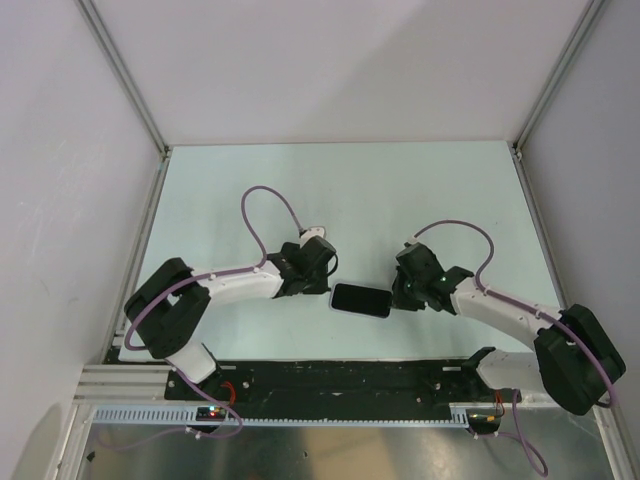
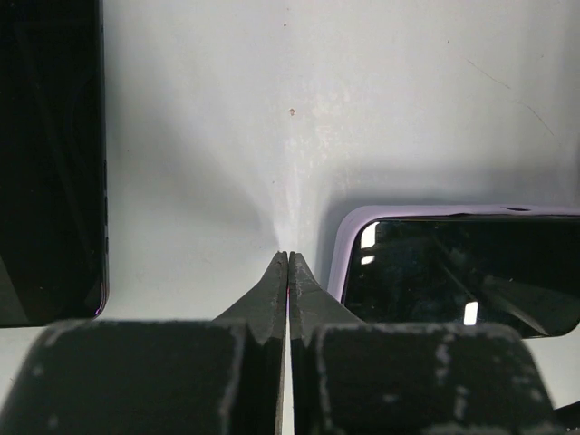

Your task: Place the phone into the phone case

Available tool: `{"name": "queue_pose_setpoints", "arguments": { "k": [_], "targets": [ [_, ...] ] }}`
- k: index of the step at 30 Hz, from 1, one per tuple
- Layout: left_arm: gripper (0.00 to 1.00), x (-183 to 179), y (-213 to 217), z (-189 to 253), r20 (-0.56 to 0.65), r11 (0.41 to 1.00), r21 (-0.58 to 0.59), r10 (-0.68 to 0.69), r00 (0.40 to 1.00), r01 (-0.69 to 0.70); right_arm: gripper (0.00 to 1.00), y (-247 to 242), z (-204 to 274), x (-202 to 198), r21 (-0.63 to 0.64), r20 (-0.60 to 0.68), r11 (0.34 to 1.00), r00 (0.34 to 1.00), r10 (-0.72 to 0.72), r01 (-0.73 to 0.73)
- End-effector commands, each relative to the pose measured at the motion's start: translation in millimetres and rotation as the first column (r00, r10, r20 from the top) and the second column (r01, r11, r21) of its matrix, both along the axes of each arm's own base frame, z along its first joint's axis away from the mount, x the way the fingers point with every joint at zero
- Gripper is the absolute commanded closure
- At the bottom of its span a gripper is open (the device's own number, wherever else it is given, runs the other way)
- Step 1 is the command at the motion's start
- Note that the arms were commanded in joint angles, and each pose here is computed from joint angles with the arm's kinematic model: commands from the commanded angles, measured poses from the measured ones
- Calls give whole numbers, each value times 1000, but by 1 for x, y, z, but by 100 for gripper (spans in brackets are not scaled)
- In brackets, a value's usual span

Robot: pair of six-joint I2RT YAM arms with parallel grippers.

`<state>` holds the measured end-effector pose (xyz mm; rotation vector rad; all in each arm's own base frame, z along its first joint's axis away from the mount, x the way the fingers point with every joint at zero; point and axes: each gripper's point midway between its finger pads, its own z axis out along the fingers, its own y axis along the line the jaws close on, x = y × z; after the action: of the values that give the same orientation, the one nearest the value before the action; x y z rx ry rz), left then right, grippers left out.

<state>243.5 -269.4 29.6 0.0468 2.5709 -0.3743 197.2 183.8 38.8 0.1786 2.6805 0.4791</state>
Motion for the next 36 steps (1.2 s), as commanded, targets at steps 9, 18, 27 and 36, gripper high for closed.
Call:
{"name": "queue_pose_setpoints", "arguments": {
  "k": [9, 18, 27, 36],
  "targets": [
    [100, 0, -11, 9, 26, 999, -43, -13, 1000, 14, 98, 11, -13, 0, -26, -1, 999, 1000, 21, -21],
    [99, -8, -10, 19, 31, 997, -78, -23, 999, 25, 92, 11, -15, -2, -40, -2, 999, 999, 32, -32],
    [72, -34, -11, 25, 27, 992, -119, -41, 999, 44, 87, 15, -10, 3, -33, 12, 999, 999, 39, -39],
    [77, -39, -16, 13, 6, 995, -87, -57, 998, 58, 82, 16, -10, 3, -35, 12, 999, 999, 42, -41]
  ]
}}
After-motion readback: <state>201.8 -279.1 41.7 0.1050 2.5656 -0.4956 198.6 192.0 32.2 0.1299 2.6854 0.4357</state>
